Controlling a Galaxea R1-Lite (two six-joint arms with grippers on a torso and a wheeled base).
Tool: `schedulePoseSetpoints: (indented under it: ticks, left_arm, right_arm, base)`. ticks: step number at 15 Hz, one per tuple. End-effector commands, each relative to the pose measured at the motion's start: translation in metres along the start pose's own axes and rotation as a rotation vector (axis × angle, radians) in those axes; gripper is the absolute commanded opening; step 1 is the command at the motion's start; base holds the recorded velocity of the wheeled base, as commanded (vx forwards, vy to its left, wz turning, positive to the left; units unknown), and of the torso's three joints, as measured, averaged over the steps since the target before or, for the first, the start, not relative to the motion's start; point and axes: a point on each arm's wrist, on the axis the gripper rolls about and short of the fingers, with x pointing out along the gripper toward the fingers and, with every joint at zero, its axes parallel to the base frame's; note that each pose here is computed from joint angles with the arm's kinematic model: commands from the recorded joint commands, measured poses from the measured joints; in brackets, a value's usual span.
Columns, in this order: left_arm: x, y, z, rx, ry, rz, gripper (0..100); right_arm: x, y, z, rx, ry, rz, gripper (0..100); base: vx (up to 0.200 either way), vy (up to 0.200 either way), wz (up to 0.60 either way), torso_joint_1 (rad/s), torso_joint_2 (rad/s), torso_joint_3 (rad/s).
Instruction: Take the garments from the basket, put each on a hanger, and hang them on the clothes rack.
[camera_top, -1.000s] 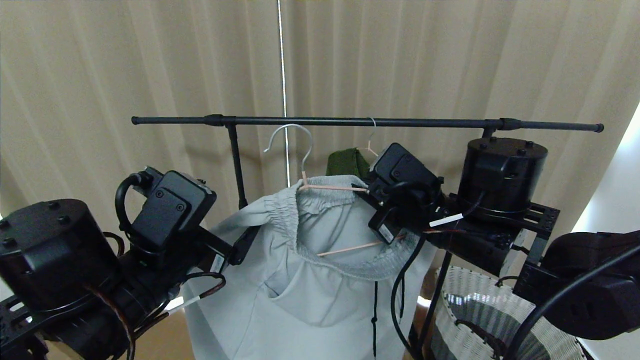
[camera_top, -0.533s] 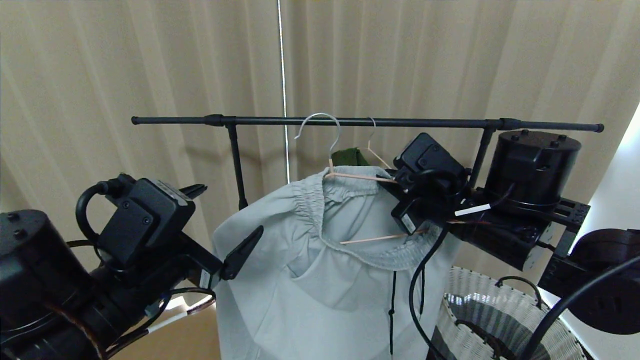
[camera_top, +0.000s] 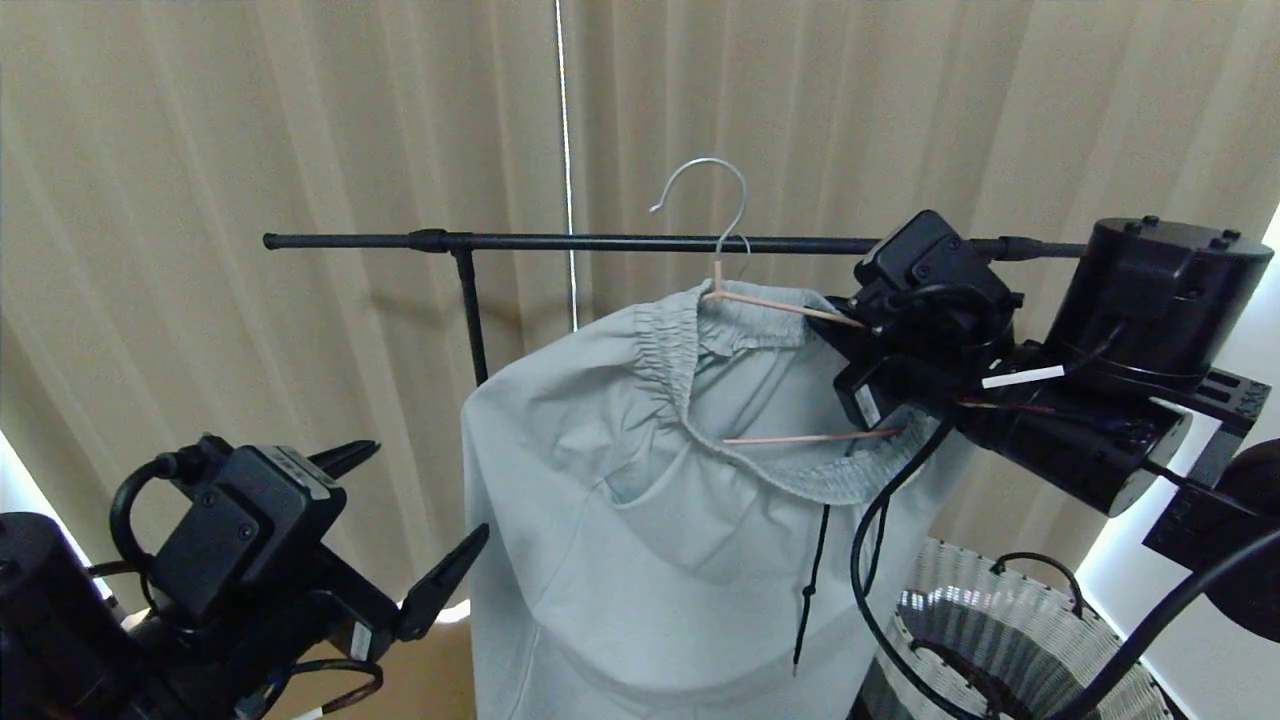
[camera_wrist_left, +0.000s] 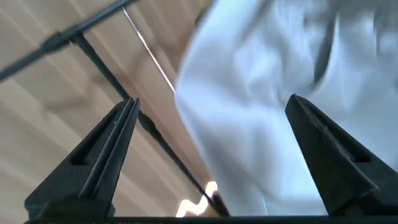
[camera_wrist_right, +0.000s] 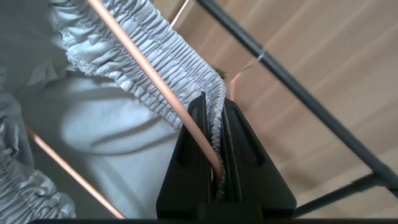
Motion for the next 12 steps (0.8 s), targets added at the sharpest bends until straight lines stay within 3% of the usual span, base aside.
schedulePoseSetpoints:
  ticks: [1, 4, 6, 9, 10, 12]
  left_arm:
    - [-0.002, -0.003, -0.018, -0.004, 0.082, -0.018, 100]
    - [0.008, -0.01, -0.023, -0.083, 0.099, -0.1, 100]
    - [0.014, -0.011, -0.024, -0.089, 0.115, -0.102, 100]
    - [0.026, -0.011, -0.021, -0.15, 0.116, -0.092, 100]
    - [0.027, -0.011, -0.022, -0.148, 0.119, -0.093, 0]
    - [0.027, -0.011, -0.022, -0.145, 0.121, -0.094, 0]
  right_arm:
    - [-0.01, -0.006, 0.007, 0.004, -0.027, -0.012, 0]
    - [-0.014, -0.002, 0.009, 0.006, -0.04, 0.005, 0]
    - [-0.018, 0.001, 0.016, 0.01, -0.063, 0.018, 0]
    - [-0.028, 0.005, 0.027, 0.043, -0.105, 0.038, 0]
    - [-0.029, 0.005, 0.026, 0.043, -0.102, 0.04, 0]
    - [-0.029, 0.005, 0.025, 0.044, -0.1, 0.039, 0]
  base:
    - [0.0, 0.0, 0.0, 0.0, 0.0, 0.0]
    - [0.0, 0.0, 0.0, 0.0, 0.0, 0.0]
    - [0.0, 0.0, 0.0, 0.0, 0.0, 0.0]
    - [0.0, 0.0, 0.0, 0.0, 0.0, 0.0]
    - [0.0, 0.0, 0.0, 0.0, 0.0, 0.0]
    - [0.0, 0.0, 0.0, 0.0, 0.0, 0.0]
